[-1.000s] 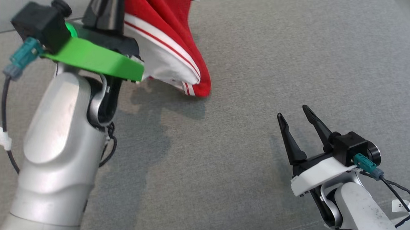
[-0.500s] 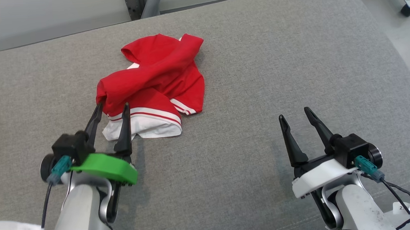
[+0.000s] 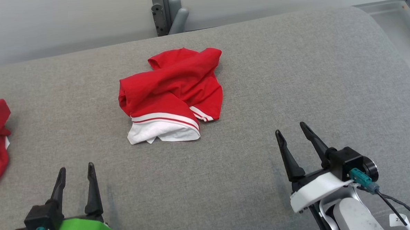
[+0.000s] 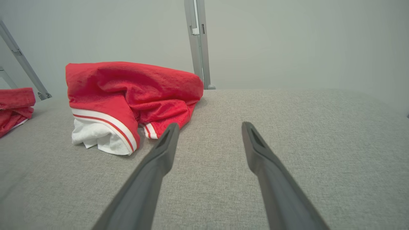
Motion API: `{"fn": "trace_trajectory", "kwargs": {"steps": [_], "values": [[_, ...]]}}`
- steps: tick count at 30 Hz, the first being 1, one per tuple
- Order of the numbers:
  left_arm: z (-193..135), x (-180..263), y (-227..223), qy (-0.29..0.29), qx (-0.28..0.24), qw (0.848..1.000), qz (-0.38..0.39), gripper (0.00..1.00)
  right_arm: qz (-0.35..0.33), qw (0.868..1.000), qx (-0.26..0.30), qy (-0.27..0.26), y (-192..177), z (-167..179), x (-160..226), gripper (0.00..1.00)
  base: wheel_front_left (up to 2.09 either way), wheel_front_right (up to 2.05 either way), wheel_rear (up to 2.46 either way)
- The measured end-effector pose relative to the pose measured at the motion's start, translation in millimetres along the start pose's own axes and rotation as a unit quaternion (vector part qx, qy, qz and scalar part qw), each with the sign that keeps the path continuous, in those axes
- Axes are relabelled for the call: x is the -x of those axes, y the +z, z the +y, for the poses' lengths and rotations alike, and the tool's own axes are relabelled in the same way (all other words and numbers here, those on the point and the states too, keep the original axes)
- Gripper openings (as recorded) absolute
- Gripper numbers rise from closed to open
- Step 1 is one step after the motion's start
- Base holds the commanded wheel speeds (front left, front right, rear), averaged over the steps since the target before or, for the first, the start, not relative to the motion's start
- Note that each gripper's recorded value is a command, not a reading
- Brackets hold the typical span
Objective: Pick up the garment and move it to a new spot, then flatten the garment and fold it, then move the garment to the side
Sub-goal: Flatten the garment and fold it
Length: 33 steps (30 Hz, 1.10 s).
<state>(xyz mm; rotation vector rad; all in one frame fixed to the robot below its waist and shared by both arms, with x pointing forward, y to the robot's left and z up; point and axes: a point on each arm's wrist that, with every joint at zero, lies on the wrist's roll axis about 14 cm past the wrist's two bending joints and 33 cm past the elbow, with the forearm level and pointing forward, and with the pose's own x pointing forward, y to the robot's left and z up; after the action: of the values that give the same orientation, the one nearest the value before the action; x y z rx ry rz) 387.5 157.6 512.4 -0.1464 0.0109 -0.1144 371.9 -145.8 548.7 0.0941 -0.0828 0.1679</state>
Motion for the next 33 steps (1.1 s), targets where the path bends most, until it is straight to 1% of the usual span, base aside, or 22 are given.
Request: {"fn": "trace_trajectory", "kwargs": {"steps": [5,7,13,19,22,25,29,33], "values": [[14.3,21.9,5.5,0.023,-0.010,1.000,-0.006,1.00,0.003,1.000,-0.004,0.015,-1.8,11.9,5.4,1.00,0.00,0.00,0.00],[20.7,28.8,8.2,0.035,-0.005,0.999,-0.010,1.00,0.001,1.000,-0.005,0.024,-0.5,18.0,3.9,1.00,0.00,0.00,0.00],[24.3,41.7,9.6,0.046,0.003,0.999,-0.013,1.00,0.008,0.999,-0.007,0.049,-5.6,34.2,2.6,1.00,0.00,0.00,0.00],[27.8,53.8,10.0,0.057,0.013,0.998,-0.015,1.00,0.012,0.993,0.004,0.116,-9.6,69.0,-14.8,1.00,0.00,0.00,0.00],[29.6,55.9,9.7,0.062,0.019,0.998,-0.015,1.00,0.013,0.987,0.012,0.162,-11.0,94.3,-28.8,1.00,0.00,0.00,0.00],[31.9,57.9,9.0,0.069,0.025,0.997,-0.014,1.00,0.026,0.978,0.024,0.207,-21.4,118.2,-40.6,1.00,0.00,0.00,0.00],[35.0,63.7,4.1,0.080,0.033,0.996,-0.007,1.00,0.050,0.962,0.045,0.264,-40.7,147.5,-55.0,1.00,0.00,0.00,0.00],[40.4,69.9,0.1,0.094,0.038,0.995,0.000,1.00,0.069,0.944,0.073,0.315,-59.2,172.9,-69.7,1.00,0.00,0.00,0.00]]}}
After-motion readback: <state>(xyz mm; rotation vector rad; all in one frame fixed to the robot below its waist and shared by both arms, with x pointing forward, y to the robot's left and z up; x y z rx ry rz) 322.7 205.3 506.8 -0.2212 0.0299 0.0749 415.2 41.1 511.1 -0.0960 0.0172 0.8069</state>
